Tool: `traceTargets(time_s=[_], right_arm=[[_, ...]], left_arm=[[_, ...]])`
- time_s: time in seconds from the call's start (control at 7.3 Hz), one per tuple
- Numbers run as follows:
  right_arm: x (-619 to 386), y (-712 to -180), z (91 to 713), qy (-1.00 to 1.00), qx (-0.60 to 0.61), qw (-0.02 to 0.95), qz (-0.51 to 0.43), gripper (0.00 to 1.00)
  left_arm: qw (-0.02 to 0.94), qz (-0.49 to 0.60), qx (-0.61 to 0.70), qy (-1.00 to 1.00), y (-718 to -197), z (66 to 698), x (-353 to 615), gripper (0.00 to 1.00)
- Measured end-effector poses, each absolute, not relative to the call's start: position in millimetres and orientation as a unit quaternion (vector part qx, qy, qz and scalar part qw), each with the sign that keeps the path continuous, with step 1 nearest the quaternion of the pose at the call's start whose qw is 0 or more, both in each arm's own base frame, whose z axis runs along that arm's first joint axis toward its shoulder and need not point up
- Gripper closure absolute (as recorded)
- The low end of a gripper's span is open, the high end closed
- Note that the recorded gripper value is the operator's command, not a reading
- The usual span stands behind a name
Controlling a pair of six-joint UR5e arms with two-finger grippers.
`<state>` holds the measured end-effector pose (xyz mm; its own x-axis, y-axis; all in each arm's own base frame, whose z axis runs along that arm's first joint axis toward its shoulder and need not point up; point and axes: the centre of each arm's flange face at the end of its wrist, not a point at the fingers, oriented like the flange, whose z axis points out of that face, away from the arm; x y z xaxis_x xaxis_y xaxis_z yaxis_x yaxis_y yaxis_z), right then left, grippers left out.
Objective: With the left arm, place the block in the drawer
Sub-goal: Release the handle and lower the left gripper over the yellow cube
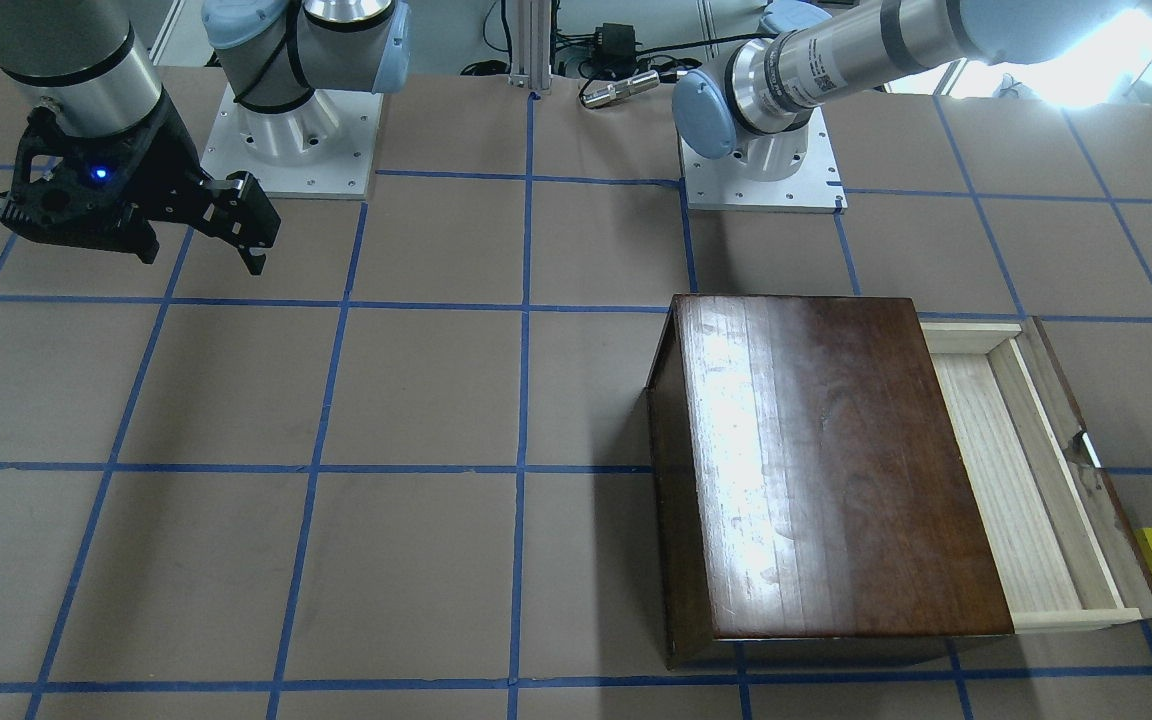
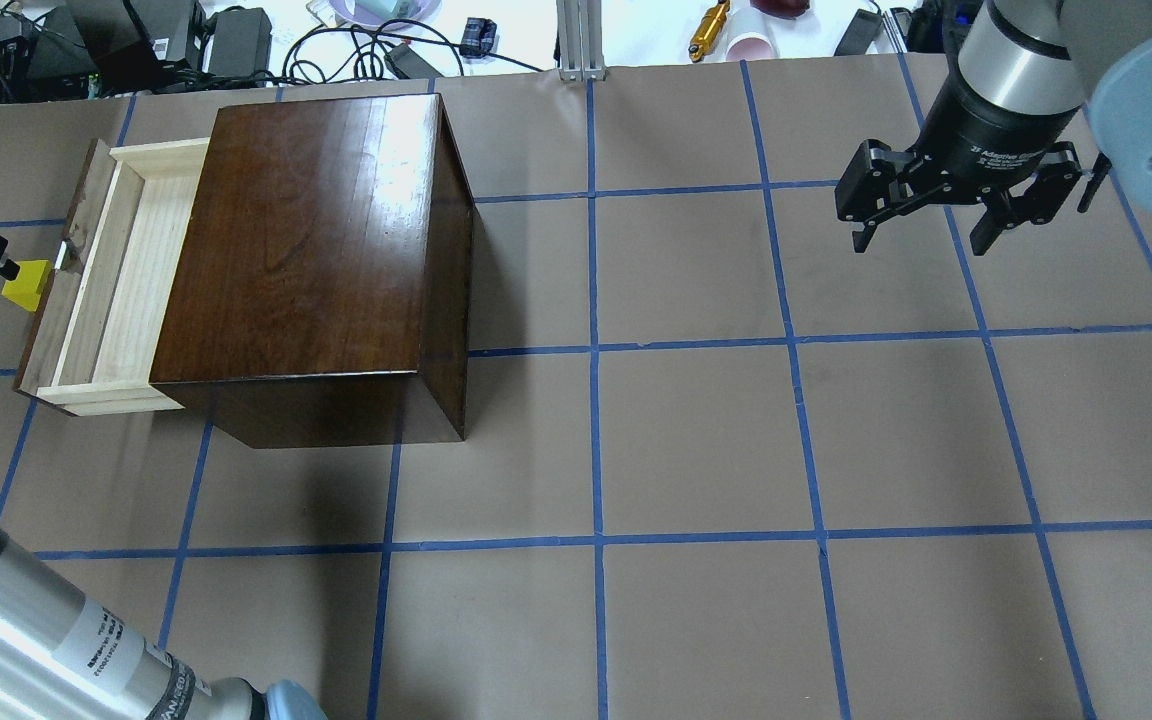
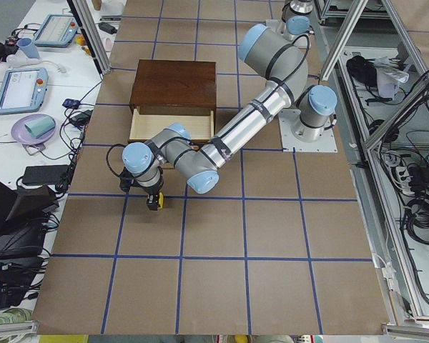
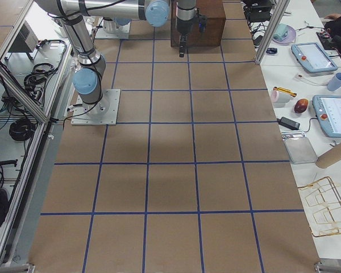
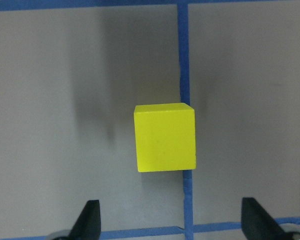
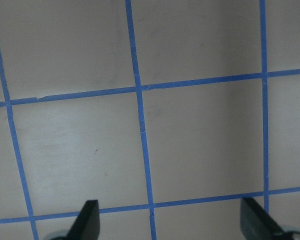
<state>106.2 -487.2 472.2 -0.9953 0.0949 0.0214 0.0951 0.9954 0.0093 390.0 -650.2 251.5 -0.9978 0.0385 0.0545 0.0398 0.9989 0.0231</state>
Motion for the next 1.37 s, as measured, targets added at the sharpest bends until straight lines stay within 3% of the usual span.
traceTargets(time_s=[1.37], right_arm=[[106,-487,472,-0.999,-0.048,0.010,-0.005,0.00]], left_arm=[[0.030,0.000,-0.019,-0.999,-664,203,392,0.00]])
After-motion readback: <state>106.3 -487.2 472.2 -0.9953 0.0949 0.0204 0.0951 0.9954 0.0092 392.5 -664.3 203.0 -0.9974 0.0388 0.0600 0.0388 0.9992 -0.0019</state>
